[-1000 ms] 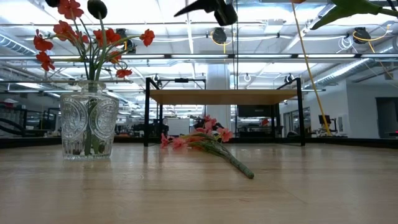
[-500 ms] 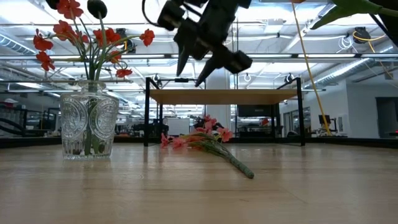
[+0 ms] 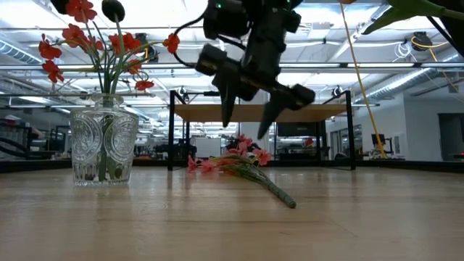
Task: Pick and place flowers into a vace then onto a shelf
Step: Put the pink flowers into the right transparent vase
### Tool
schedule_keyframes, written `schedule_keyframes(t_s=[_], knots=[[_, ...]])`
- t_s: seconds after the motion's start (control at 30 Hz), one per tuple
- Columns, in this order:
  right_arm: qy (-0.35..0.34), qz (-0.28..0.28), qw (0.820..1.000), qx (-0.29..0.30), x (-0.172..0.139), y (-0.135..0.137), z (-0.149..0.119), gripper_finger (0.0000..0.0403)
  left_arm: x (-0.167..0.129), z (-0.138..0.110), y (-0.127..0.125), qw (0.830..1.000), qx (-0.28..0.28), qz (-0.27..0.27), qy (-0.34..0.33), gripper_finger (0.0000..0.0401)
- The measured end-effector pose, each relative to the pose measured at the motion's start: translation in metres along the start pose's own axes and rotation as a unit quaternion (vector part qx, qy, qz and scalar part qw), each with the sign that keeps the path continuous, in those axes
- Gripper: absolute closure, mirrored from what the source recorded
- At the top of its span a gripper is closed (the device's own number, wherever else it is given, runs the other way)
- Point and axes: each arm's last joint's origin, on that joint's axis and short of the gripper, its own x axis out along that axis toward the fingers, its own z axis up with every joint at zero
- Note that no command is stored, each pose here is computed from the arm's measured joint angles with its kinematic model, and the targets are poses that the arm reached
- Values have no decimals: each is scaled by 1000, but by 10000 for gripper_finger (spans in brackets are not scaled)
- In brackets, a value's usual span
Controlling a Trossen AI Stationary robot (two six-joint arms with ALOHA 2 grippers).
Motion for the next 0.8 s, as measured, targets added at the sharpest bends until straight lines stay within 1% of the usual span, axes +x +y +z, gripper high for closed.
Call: schedule_keyframes(t_s=[0.07, 0.13, 0.27, 0.43, 0.5, 0.6, 0.67, 0.73, 0.8], knots=[[-3, -6, 1000, 13, 8, -5, -1, 134, 0, -1, 0, 1000, 2, 1, 3, 2], [-3, -6, 1000, 14, 13, -9, 0, 119, 0, -1, 0, 1000, 2, 1, 3, 2], [-7, -13, 1000, 19, 22, -17, 0, 104, 0, -1, 0, 1000, 2, 1, 3, 2], [-17, -24, 999, 13, 31, -25, 0, 110, 0, -1, 0, 1000, 3, 2, 2, 2], [-19, -26, 999, 12, 39, -28, 1, 114, 0, 0, 1, 1000, 4, 8, -1, 2], [-35, -27, 999, -7, 45, -30, -2, 122, 0, 0, 1, 1000, 4, 12, -3, 2], [-39, -32, 999, -10, 55, -30, -3, 128, 0, 0, 1, 1000, 5, 14, -4, 2], [-37, -35, 999, -17, 56, -30, -6, 137, 0, 0, 1, 1000, 5, 16, -4, 2], [-34, -51, 998, -21, 68, -33, -7, 148, 0, -1, 1, 1000, 6, 18, -3, 2]])
